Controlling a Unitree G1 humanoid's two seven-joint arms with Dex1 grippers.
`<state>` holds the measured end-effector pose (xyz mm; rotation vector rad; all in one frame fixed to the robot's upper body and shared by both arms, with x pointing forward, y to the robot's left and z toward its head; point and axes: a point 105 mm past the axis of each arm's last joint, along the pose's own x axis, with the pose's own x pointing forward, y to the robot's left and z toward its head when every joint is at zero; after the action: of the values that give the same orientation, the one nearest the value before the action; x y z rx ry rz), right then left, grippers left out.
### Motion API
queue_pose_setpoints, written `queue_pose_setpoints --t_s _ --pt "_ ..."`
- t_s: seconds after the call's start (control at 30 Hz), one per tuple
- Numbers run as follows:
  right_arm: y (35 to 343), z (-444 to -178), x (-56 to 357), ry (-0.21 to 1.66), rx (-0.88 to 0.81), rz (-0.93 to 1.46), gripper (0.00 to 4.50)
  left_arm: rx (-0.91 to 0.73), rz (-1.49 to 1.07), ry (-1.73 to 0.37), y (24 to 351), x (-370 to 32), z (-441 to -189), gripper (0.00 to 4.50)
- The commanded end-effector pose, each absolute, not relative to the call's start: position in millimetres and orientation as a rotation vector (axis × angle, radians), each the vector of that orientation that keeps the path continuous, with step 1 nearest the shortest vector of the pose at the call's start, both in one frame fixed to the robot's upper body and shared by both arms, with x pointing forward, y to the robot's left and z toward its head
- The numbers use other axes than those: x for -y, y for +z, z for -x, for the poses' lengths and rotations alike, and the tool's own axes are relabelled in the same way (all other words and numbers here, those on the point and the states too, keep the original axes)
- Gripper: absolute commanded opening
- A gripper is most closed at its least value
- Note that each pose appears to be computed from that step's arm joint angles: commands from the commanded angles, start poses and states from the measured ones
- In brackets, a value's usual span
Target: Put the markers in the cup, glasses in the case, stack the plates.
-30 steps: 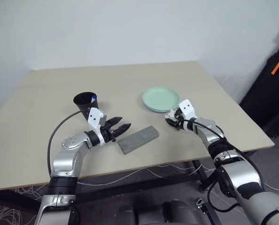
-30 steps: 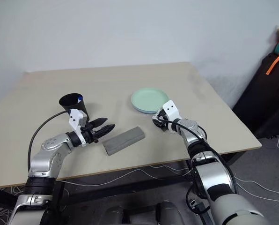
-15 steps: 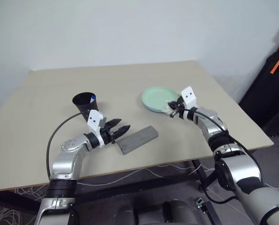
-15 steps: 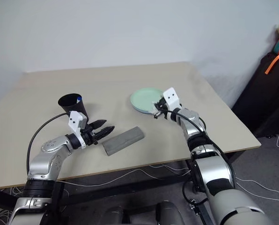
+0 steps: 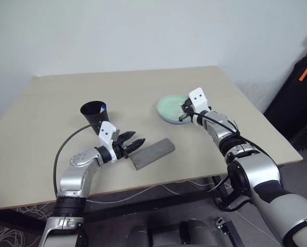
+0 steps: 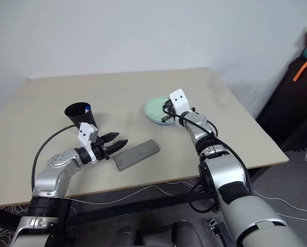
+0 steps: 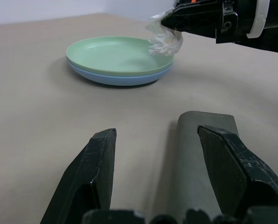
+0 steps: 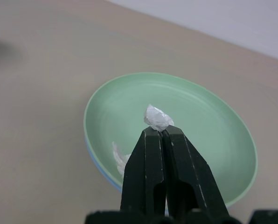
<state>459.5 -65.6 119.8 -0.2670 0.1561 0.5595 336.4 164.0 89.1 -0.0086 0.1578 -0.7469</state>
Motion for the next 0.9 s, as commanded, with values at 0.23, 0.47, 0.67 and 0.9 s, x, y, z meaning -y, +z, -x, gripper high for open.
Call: queue_pose_setpoints --t_s 0.23,0.47,0.67,0.9 --pt "155 -467 64 0.530 -0.025 0.214 2.29 -0.097 -0.004 -0.744 102 -160 -334 2.90" --pt "155 -466 75 0.522 0.003 0.208 2.29 -0.095 -0.007 -0.756 104 -157 -336 2.90" --pt "144 -448 83 0.689 0.038 0.157 2.29 -0.091 -0.016 -0.754 107 -159 -335 2.90" --pt "132 -386 93 1.007 0.082 0.092 2.29 -0.015 -0.010 -0.686 119 -171 -329 2.90"
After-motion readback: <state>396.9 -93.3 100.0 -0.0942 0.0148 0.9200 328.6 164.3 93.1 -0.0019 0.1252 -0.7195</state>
